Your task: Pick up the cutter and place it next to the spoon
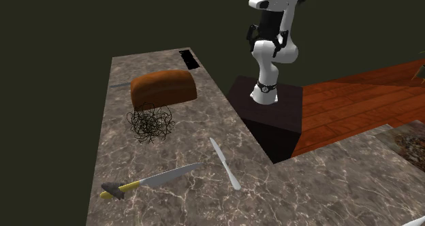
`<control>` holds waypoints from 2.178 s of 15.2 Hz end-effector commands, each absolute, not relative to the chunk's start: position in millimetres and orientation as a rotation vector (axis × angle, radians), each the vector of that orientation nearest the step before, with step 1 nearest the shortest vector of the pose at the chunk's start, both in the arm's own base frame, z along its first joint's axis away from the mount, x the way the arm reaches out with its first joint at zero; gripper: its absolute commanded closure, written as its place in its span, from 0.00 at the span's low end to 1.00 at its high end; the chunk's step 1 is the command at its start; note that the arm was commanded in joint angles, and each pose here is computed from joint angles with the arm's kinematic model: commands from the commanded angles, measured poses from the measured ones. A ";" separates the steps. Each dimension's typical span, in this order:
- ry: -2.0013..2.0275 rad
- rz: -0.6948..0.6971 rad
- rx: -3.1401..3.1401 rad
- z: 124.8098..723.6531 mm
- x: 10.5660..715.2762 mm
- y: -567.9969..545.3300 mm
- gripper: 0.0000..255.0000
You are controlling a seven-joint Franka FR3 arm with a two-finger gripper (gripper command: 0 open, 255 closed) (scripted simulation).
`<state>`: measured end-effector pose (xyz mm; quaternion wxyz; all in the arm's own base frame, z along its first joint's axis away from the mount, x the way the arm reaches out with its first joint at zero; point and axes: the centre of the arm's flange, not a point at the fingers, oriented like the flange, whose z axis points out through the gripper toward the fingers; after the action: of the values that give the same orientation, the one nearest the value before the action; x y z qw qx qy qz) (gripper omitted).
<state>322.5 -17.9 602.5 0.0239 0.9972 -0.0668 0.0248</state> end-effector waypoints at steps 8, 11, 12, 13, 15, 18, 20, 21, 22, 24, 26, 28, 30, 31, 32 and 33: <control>0.097 0.028 3.103 558.9 399.5 -56.0 0.00; 0.228 0.007 3.101 539.2 434.1 -67.5 0.00; 0.272 0.000 3.099 532.5 445.7 -70.7 0.00; 0.315 -0.007 3.097 525.8 457.4 -73.5 0.00; 0.403 -0.021 3.090 512.1 480.9 -78.2 0.00; 0.533 -0.042 3.075 491.2 516.2 -82.7 0.00; 0.620 -0.057 3.061 476.9 539.8 -84.0 0.00; 0.663 -0.064 3.054 469.7 551.5 -84.1 0.00; 0.706 -0.071 3.046 462.4 563.2 -83.9 0.00; 0.792 -0.085 3.028 447.6 586.5 -82.5 0.00; 0.878 -0.099 3.007 432.6 609.5 -79.8 0.00; 0.963 -0.113 2.984 417.4 632.1 -75.8 0.00; 1.047 -0.127 2.958 402.0 654.3 -70.4 0.00; 1.089 -0.134 2.944 394.2 665.3 -67.3 0.00; 1.131 -0.141 2.930 386.4 676.1 -63.8 0.00; 1.172 -0.148 2.915 378.5 686.7 -60.1 0.00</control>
<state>675.2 -63.8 385.8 -0.0007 0.9325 0.3585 -0.0448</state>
